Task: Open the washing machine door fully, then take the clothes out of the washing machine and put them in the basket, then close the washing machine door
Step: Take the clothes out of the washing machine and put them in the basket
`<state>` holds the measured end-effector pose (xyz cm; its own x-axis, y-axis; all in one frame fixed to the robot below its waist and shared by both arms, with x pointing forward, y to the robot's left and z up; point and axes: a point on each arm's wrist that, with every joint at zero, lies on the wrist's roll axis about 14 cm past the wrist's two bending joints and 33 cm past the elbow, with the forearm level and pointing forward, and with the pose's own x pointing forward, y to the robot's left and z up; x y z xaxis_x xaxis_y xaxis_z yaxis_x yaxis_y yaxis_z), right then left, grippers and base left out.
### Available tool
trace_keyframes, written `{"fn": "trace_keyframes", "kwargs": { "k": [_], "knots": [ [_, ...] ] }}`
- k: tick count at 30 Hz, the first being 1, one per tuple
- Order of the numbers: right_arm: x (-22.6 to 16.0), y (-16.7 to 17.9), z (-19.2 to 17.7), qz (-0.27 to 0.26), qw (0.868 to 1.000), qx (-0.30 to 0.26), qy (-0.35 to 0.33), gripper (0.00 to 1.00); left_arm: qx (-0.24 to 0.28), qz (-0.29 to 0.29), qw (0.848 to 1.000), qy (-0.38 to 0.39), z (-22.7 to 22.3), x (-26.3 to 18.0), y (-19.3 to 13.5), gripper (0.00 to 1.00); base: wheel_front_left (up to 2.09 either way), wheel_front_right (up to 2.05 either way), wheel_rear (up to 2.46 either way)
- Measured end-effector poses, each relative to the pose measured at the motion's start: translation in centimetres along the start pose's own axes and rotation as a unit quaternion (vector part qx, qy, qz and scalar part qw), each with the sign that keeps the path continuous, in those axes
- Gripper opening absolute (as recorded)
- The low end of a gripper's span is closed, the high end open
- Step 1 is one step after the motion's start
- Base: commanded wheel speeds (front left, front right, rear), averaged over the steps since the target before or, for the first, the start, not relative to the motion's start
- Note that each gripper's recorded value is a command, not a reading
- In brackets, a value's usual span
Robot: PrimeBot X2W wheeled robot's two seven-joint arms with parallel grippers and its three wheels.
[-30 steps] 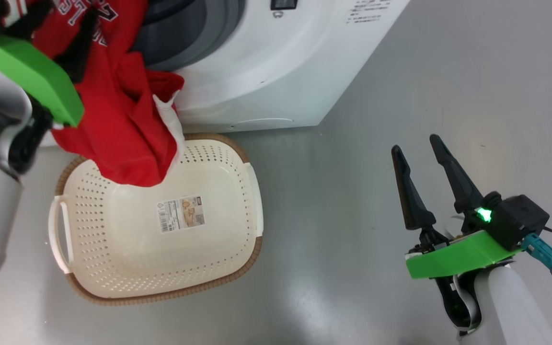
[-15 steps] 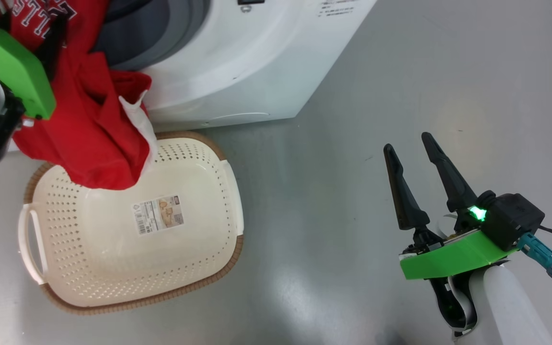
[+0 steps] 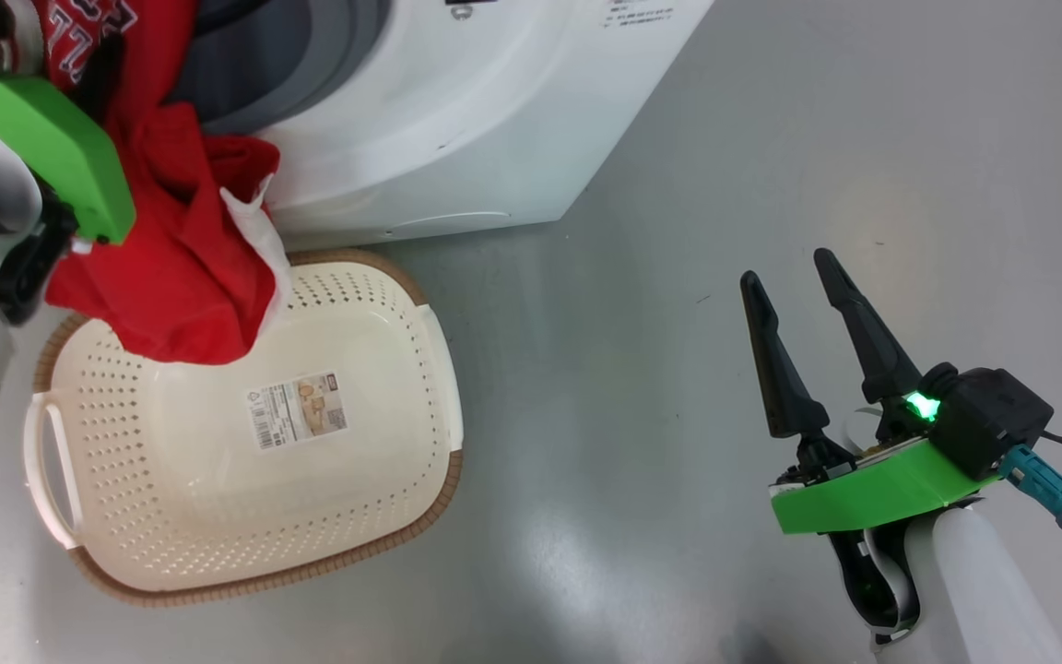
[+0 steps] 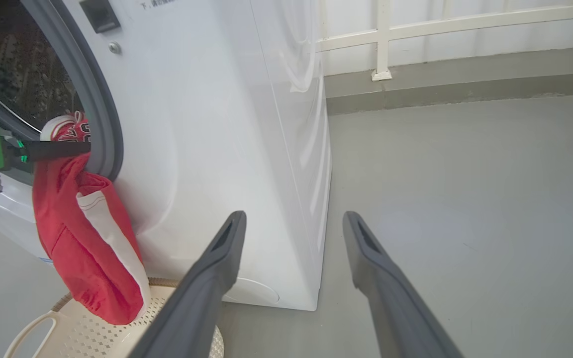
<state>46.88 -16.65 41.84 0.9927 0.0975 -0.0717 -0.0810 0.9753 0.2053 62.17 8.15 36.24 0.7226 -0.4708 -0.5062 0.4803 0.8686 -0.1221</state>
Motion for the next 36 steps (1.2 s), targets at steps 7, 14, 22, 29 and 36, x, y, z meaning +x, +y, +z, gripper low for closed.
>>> {"fn": "trace_keyframes", "kwargs": {
  "k": [7, 14, 22, 29, 36],
  "knots": [
    [0.2, 0.3, 0.3, 0.004, 1.000, 0.002, -0.005, 1.00, -0.014, 0.000, 0.999, -0.044, 1.4, -0.8, 0.0, 0.00, 0.00, 0.00, 0.00],
    [0.4, 1.0, 1.1, 0.012, 1.000, 0.005, -0.017, 1.00, -0.036, 0.003, 0.993, -0.109, 2.8, -2.7, 0.0, 0.00, 0.00, 0.00, 0.00],
    [0.5, 1.8, 2.0, 0.022, 0.999, 0.003, -0.029, 1.00, -0.063, -0.005, 0.988, -0.141, 2.0, -6.2, -0.8, 0.00, 0.00, 0.00, 0.00],
    [-0.1, 2.5, 1.8, 0.028, 0.999, 0.007, -0.024, 1.00, -0.079, -0.010, 0.983, -0.168, 1.1, -9.4, -1.4, 0.00, 0.00, 0.00, 0.00],
    [-0.2, 2.8, 2.1, 0.032, 0.999, 0.008, -0.026, 1.00, -0.103, -0.021, 0.983, -0.153, -2.5, -11.9, -3.5, 0.00, 0.00, 0.00, 0.00]
  ]
}}
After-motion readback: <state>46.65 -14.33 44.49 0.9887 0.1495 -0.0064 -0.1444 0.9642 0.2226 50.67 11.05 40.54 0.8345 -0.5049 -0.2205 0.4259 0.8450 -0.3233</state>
